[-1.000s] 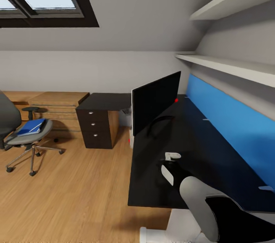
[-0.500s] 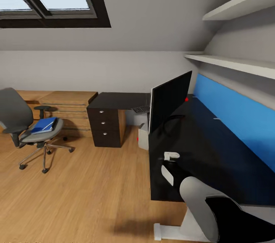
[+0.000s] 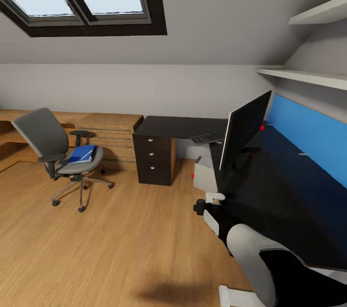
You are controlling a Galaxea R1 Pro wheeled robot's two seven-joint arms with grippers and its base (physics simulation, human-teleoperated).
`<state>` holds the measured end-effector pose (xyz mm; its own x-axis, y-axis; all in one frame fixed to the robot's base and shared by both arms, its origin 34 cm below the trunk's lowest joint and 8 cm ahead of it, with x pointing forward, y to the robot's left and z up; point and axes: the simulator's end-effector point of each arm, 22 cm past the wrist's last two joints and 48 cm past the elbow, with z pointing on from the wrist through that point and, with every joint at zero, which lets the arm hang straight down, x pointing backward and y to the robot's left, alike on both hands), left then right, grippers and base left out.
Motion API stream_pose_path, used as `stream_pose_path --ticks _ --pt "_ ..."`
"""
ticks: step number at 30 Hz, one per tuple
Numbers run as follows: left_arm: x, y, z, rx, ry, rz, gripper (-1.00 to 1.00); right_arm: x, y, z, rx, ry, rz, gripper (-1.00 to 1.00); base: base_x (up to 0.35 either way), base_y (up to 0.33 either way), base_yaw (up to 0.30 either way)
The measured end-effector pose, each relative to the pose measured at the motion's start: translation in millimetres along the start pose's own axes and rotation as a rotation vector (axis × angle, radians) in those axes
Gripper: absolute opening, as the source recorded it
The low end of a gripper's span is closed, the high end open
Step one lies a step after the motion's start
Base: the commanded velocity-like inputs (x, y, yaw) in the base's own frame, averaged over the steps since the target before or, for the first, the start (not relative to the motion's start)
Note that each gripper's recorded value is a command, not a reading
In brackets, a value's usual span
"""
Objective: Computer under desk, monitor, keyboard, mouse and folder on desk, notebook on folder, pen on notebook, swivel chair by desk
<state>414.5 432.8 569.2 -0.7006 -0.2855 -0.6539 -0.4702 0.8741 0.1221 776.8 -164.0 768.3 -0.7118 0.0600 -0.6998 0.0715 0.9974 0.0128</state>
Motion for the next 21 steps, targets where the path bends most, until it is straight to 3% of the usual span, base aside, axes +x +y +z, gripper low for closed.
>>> stream_pose_path --ticks 6,11,21 --pt "7 1 -1.3 0.000 0.014 0.010 1.00 3 2 -0.3 -0.009 0.003 0.000 -1.00 0.215 0.264 0.001" --pt "12 -7 -2.7 0.020 0.020 0.037 1.00 8 4 0.4 -0.018 0.002 0.002 -1.00 0.301 0.071 0.000" --pt "22 -12 -5.2 0.027 0.040 0.048 1.00 19 3 3.0 -0.026 -0.145 0.027 -1.00 0.071 0.006 0.000"
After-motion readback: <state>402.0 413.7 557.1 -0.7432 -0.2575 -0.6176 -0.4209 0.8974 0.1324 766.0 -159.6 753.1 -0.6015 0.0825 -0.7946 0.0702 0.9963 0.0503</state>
